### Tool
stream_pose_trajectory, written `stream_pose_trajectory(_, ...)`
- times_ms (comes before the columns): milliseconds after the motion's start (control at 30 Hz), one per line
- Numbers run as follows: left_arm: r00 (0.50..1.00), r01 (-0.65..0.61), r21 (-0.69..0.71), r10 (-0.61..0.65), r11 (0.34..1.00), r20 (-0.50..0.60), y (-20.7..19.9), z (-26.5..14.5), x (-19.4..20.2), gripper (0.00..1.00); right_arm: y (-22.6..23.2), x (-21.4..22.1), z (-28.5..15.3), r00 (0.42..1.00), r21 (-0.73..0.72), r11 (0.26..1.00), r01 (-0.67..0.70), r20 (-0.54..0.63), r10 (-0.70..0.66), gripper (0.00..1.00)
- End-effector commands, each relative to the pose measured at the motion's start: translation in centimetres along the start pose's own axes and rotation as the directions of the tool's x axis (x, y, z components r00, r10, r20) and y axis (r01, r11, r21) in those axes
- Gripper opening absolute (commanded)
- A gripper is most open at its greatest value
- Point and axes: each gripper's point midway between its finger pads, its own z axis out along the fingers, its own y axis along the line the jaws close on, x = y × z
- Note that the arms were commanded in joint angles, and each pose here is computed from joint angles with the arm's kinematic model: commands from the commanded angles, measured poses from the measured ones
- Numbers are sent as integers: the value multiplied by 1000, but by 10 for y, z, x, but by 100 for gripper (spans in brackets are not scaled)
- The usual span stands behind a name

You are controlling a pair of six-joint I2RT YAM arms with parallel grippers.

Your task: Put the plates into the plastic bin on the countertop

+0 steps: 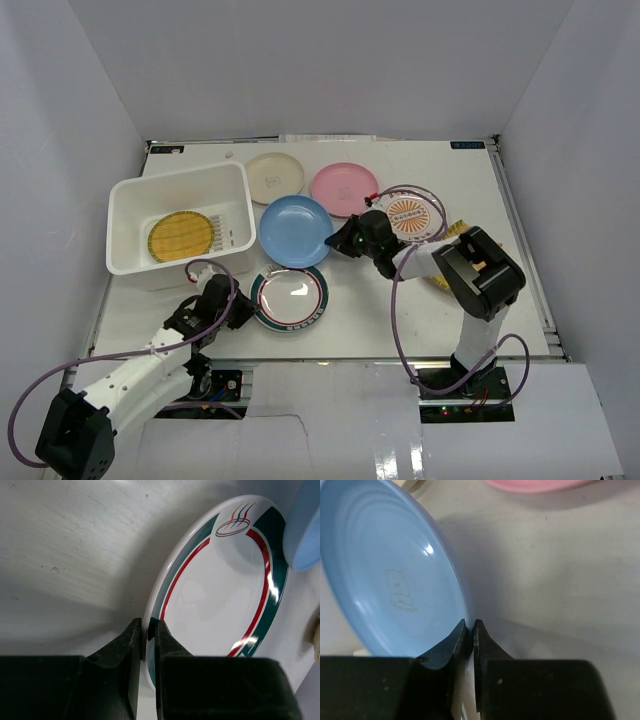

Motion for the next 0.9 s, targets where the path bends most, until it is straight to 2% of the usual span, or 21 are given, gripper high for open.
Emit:
stream_pose_trajectory(0,997,-70,-120,64,990,-49,35,-2,12,0,36,-14,-33,997,-104,994,35,74,-27,9)
stream_pose_trajectory(167,986,-122,-9,120,992,-114,8,-17,20,0,43,-28,-80,985,-117,990,83,162,-64,8)
stream_pose_trajectory(200,978,-133,38,137,990,-156,-1,-22,28,0,51,-37,-97,977,-137,986,99,200,-71,8)
stream_pose_trajectory(267,968,-158,144,182,977,-171,-25,-35,28,0,64,-55,-125,954,-141,976,164,273,-120,8)
stream_pose_trajectory(300,959,-164,202,204,966,-194,-36,-43,32,0,62,-62,-133,945,-123,976,181,297,-138,8)
stream_pose_trajectory(433,953,-163,437,256,885,-164,-99,-89,19,0,59,-98,-184,882,-16,961,276,401,-247,8)
stream_pose_trajectory(500,952,-159,515,269,842,-145,-124,-108,13,0,67,-125,-219,834,-3,955,295,488,-256,8)
stream_pose_trajectory(567,954,-163,613,281,773,-101,-157,-135,2,0,84,-149,-258,779,14,944,330,560,-281,8)
stream_pose_trajectory(633,960,-187,636,277,748,-44,-176,-147,-13,0,99,-161,-283,742,19,933,359,601,-297,8)
stream_pose_trajectory(667,964,-207,659,267,723,9,-193,-163,-27,0,120,-173,-309,707,4,922,386,641,-299,8)
stream_pose_trajectory(767,960,-277,605,240,746,143,-212,-168,-63,0,165,-186,-347,675,-72,885,459,676,-295,8)
stream_pose_trajectory(833,943,-330,553,239,765,231,-220,-162,-83,0,186,-180,-349,695,-134,846,515,643,-321,8)
stream_pose_trajectory(867,929,-335,483,199,809,311,-218,-157,-106,0,197,-180,-345,711,-161,831,532,618,-336,8)
